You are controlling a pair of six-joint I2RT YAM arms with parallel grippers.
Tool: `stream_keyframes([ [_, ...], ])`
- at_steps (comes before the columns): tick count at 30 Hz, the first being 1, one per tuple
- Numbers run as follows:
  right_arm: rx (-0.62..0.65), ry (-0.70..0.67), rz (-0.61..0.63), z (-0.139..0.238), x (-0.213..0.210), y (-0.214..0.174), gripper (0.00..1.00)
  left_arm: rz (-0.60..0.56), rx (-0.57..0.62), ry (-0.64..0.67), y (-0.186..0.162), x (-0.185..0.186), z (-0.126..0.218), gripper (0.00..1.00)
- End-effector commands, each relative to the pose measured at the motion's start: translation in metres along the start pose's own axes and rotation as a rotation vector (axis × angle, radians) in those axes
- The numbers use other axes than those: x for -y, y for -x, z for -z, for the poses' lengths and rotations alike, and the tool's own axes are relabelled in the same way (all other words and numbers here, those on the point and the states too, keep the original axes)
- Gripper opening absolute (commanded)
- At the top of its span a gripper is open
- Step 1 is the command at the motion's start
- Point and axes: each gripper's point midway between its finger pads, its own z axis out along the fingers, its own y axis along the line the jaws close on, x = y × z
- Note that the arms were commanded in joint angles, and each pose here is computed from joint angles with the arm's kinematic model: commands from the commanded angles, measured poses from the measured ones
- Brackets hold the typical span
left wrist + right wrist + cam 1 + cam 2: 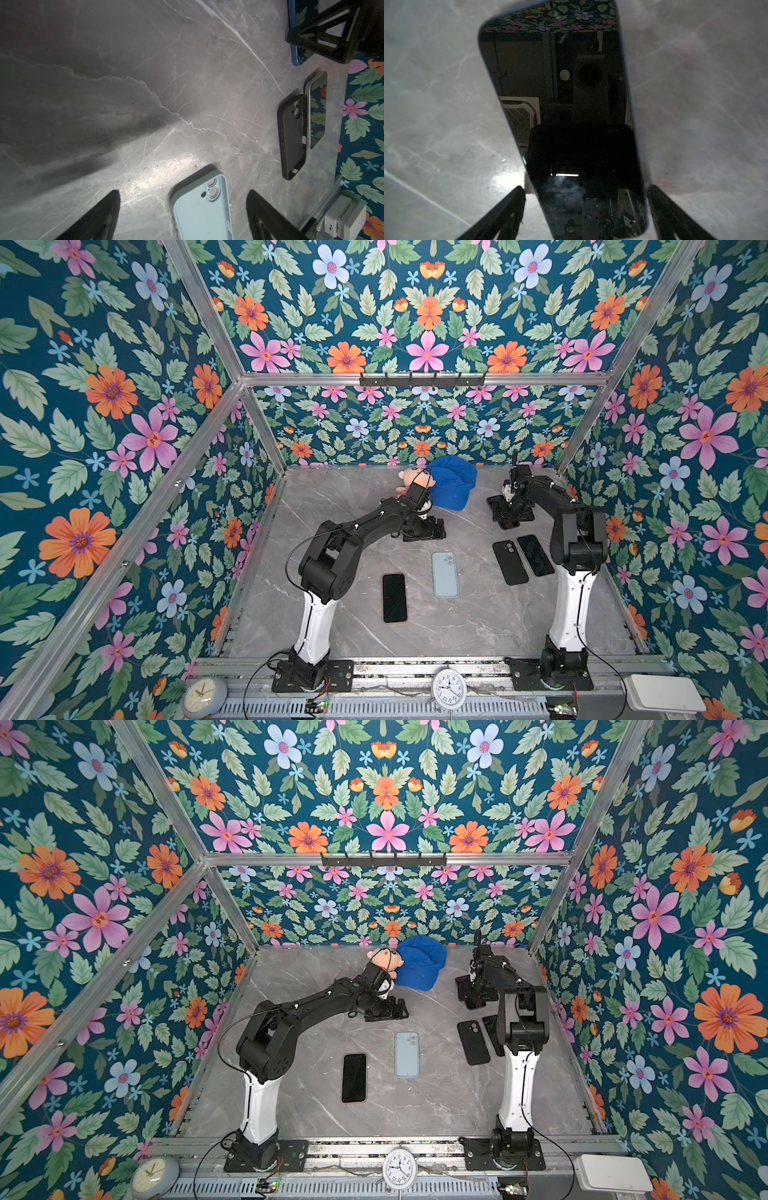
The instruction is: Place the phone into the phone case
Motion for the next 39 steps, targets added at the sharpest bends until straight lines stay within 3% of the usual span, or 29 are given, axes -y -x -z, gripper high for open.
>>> stream_keyframes([
  [1,-0.062,0.012,0.000,-0.007,0.000,-0.012,0.88,-0.014,-0.005,-0.010,0.000,0.003,0.002,0.96],
  [16,-0.072,0.085,-0.038,-0.004,-0.014,-0.017,0.64,0.017,0.004,-0.032,0.002,0.000,0.009,0.96],
  [28,-0.035,0.141,-0.023,0.021,-0.056,-0.028,0.58,0.033,0.047,-0.091,0.011,0.002,0.024,0.95],
  [39,-0.006,0.221,0.084,0.038,-0.132,-0.061,0.55,0.096,0.085,-0.230,0.019,0.003,0.031,0.91],
])
